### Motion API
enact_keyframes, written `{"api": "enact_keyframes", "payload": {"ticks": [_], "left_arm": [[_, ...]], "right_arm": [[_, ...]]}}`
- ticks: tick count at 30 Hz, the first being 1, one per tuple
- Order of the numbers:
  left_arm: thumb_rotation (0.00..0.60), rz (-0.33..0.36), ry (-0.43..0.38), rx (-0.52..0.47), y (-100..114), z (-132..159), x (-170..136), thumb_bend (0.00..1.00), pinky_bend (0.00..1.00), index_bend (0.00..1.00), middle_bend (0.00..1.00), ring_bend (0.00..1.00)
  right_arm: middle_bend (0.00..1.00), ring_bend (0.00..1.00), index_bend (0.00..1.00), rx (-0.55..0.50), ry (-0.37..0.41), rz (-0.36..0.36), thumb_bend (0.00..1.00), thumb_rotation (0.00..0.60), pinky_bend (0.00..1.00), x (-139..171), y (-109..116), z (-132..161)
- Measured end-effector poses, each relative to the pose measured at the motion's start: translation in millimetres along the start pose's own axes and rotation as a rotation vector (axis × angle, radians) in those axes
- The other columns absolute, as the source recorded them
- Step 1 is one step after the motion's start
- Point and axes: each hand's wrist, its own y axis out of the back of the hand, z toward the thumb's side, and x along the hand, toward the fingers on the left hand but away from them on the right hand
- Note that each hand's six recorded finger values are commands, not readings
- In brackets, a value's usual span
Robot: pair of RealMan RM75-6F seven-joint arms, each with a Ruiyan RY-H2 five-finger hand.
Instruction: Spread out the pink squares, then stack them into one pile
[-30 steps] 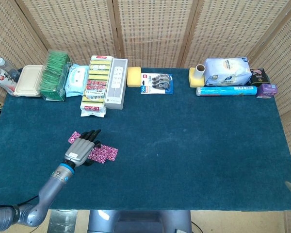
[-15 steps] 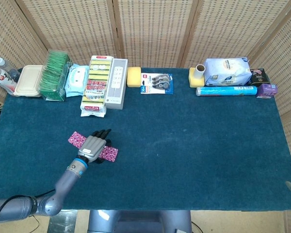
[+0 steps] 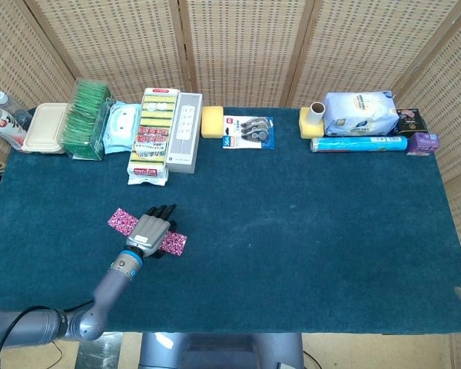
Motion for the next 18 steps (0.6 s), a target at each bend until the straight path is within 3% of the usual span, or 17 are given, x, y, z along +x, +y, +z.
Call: {"api": "enact_keyframes", "payload": {"ticks": [9, 18], "left_arm": [[0.600, 0.004, 0.011, 0.009, -0.5, 0.3, 3.7, 0.24, 0.09, 0.38, 0.00, 0.00], [0.600, -0.001, 0.016, 0.011, -2.1, 0.3, 3.6, 0.22, 0.09, 0.23, 0.00, 0.00]], "right_arm": [[0.05, 0.00, 0.21, -0.003, -0.001, -0.006, 0.02, 0.600, 0.00, 0.0, 1.3, -0.7], [0.05, 0.00, 0.21, -0.004, -0.003, -0.008, 0.02, 0.600, 0.00, -0.5, 1.5, -0.9]]}}
